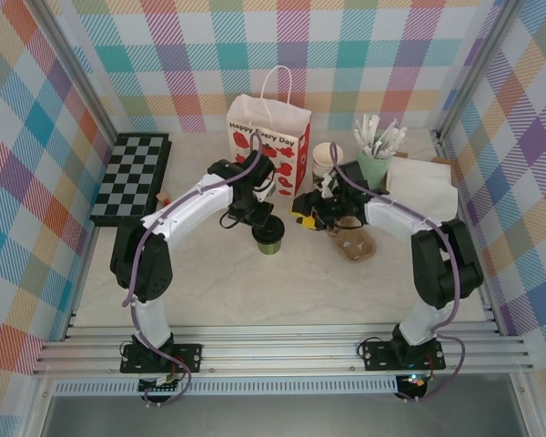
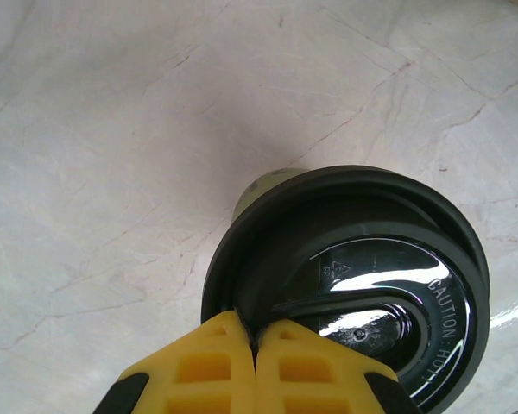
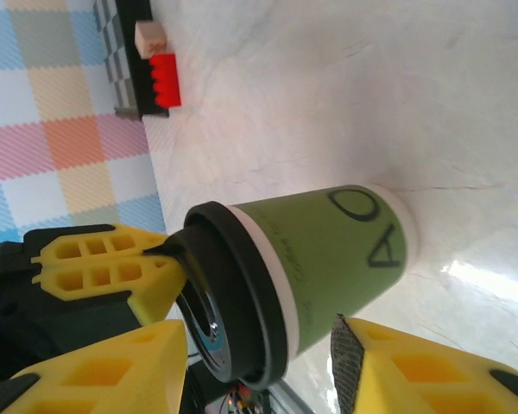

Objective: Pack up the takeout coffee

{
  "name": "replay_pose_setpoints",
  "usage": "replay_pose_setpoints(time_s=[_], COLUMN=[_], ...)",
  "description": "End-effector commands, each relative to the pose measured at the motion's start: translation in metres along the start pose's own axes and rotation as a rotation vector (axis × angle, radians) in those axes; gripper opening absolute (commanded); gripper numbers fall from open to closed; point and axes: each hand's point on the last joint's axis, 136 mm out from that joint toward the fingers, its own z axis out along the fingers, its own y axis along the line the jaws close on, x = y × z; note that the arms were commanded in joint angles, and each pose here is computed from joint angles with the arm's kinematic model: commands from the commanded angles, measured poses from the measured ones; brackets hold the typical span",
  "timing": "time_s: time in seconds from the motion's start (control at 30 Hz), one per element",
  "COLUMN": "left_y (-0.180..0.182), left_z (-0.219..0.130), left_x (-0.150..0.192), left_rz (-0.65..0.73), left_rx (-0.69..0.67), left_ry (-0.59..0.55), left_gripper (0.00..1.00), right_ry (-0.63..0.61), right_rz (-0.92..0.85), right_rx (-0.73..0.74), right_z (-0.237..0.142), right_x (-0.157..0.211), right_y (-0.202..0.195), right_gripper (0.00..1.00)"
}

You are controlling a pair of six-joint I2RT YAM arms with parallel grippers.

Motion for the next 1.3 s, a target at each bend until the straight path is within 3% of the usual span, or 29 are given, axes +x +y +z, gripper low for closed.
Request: replay_pose_setpoints(time_s=[0.0, 0.3, 0.6, 0.7, 0.83, 1.0, 1.27], left_y=[0.001, -0.002, -0.002, 0.003, 0.011, 0.005, -0.006], left_z=[0.008, 0.016, 0.059, 0.072, 0.066, 0.025, 0.021], left_x=[0.003, 0.008, 0.050, 0.067, 0.066, 0.025, 0.019], left_rz=[0.111, 0.087, 0.011, -0.012, 0.002, 0.075, 0.126], left_rx=[0.001, 0.024, 0.060, 0.054, 0.011, 0.017, 0.044], left_ry=[0.044, 0.049, 0.133, 0.158, 0.162, -0.006, -0.016], left_gripper=[0.00, 0.00, 0.00, 0.00, 0.00, 0.00, 0.00], right_ry=[0.119, 0.195, 0.214, 0.202, 0.161, 0.104, 0.149], right_rz=[0.009, 0.051, 0.185, 0.198, 0.105, -0.011, -0.018], right_rx=[-0.021, 0.008, 0.283, 0.335, 0.250, 0.113, 0.087], right_z=[0.012, 0.042, 0.057, 0.055, 0.048, 0.036, 0.055], right_x=[0.013, 0.028, 0.071, 0.074, 0.050, 0.013, 0.002], right_y=[-0.001, -0.018, -0.113, -0.125, -0.075, -0.004, 0.001], right_gripper=[0.48, 0.37, 0.31, 0.30, 0.32, 0.35, 0.37])
